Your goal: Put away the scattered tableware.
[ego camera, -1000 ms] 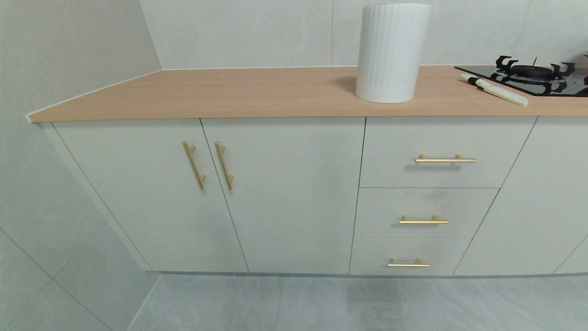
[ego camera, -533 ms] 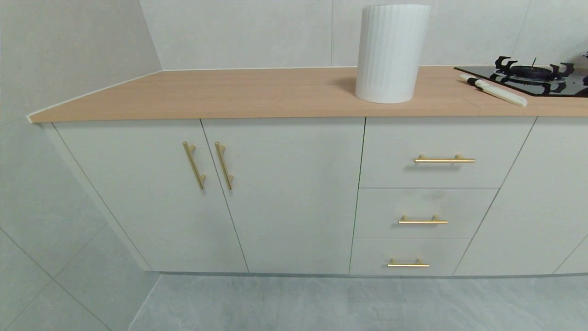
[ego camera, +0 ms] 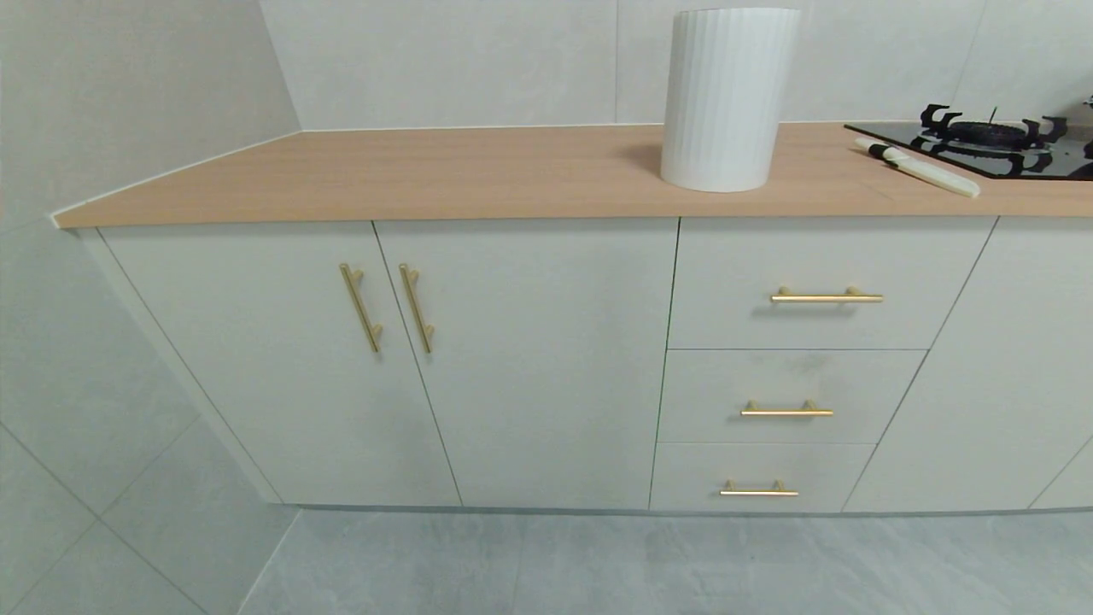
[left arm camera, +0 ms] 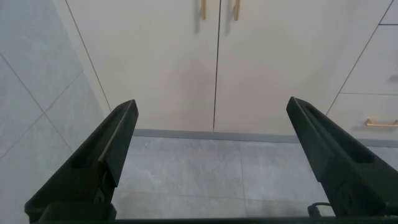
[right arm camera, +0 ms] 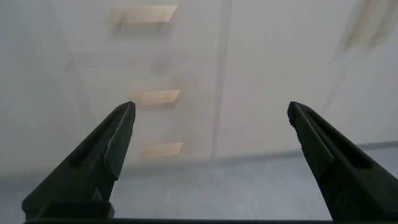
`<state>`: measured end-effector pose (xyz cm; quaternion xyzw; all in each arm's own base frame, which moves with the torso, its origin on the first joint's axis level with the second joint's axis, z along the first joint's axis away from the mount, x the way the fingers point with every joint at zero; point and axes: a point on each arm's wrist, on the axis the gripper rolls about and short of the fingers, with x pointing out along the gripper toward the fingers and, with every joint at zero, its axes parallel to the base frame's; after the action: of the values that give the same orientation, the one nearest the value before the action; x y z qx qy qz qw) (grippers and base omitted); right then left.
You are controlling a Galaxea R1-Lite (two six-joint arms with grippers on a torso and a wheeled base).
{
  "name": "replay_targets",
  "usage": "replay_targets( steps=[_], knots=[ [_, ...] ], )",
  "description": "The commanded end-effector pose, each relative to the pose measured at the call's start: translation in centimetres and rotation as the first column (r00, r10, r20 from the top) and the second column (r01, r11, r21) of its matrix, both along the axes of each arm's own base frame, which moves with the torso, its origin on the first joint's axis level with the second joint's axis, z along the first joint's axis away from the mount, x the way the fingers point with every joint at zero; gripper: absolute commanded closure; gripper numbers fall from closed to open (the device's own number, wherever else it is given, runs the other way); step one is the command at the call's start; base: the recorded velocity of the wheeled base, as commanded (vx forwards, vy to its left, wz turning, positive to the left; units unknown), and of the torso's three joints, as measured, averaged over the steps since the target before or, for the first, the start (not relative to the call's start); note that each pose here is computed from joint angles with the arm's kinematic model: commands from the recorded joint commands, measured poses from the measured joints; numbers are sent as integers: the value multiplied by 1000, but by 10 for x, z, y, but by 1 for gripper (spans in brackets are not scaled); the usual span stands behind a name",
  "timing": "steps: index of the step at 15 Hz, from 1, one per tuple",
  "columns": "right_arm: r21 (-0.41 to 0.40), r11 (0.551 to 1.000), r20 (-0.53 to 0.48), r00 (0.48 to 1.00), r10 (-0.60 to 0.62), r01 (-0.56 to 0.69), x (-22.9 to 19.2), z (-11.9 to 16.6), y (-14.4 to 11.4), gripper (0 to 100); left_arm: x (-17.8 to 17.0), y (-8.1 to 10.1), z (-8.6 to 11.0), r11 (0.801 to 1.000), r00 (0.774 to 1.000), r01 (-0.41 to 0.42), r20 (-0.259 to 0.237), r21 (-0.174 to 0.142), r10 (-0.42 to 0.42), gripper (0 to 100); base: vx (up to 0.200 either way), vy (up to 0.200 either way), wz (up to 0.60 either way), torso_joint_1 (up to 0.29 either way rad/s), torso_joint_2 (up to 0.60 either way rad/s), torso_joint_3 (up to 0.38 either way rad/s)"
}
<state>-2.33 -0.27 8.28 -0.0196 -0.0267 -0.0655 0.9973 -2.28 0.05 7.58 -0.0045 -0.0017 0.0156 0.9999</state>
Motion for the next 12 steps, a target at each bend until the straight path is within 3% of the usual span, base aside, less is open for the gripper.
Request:
replay_targets(
  steps=[1, 3, 4, 8, 10, 12],
  knots=[
    [5, 1000, -11, 1000, 14, -14, 0, -2, 0, 0, 0, 0, 0, 1000, 1000, -1, 0, 0, 1, 0, 0, 0, 0, 0, 0, 0],
    [15, 1000, -10, 1000, 27, -26, 0, -2, 1, 0, 0, 0, 0, 1000, 1000, -1, 0, 0, 1, 0, 0, 0, 0, 0, 0, 0],
    [22, 998, -60, 996, 68, -67, 1, -7, 1, 0, 0, 0, 0, 1000, 1000, -1, 0, 0, 1, 0, 0, 0, 0, 0, 0, 0],
    [31, 996, -54, 994, 90, -88, 0, -7, 2, 0, 0, 0, 0, 1000, 1000, -1, 0, 0, 1, 0, 0, 0, 0, 0, 0, 0],
    [32, 996, -55, 995, 89, -87, 0, -7, 2, 0, 0, 0, 0, 1000, 1000, 1, -1, 15, -1, 0, 0, 0, 0, 0, 0, 0],
    [32, 996, -54, 995, 89, -87, 0, -7, 2, 0, 0, 0, 0, 1000, 1000, 1, 0, 7, -1, 0, 0, 0, 0, 0, 0, 0]
  ],
)
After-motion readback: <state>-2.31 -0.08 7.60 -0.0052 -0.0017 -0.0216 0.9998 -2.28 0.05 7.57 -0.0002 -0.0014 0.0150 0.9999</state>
